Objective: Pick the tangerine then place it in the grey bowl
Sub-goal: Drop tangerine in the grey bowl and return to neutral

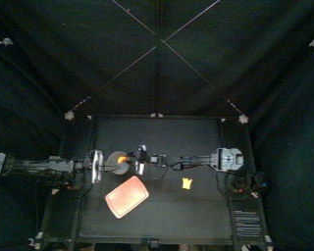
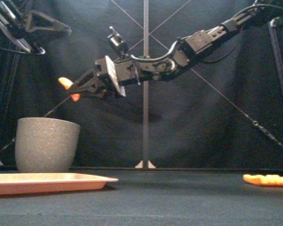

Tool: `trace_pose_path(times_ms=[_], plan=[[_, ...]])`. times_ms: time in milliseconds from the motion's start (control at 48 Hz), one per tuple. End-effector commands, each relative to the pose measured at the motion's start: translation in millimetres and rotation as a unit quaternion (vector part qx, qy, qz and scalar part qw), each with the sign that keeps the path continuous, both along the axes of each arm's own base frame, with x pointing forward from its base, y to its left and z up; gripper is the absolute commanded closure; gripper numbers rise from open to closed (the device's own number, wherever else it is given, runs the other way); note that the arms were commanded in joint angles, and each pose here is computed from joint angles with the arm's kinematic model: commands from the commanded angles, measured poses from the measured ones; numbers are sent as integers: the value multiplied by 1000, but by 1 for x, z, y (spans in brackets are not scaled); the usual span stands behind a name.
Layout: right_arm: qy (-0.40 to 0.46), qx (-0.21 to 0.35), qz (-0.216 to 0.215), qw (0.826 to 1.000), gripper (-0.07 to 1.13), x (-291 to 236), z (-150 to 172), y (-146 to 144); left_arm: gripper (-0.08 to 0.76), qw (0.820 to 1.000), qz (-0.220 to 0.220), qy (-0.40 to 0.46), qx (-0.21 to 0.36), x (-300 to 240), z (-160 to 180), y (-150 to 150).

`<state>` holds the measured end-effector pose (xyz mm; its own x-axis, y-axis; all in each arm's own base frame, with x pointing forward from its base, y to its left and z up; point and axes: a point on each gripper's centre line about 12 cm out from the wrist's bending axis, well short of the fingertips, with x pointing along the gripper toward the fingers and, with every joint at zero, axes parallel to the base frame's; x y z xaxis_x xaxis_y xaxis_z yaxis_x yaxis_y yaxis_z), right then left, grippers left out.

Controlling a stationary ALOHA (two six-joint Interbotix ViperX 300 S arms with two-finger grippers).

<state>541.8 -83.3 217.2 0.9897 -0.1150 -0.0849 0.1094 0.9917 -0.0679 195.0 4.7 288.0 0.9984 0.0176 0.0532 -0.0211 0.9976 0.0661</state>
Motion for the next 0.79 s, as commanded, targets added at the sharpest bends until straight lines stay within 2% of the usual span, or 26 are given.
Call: trace_pose_path(times_ms=[21,188,292,792], plan=[[-33,-2,-3,999,409,2,26,-4,620,1000,0,-14,3,1,9,0],[-37,5,-8,999,270,2,27,-5,620,1000,0,-13,3,1,8,0],[-38,13,-12,999,227,2,27,-6,620,1000,0,-13,3,1,8,0],[-20,9,-7,1000,223,-10,18,0,620,1000,0,-11,3,1,7,0]])
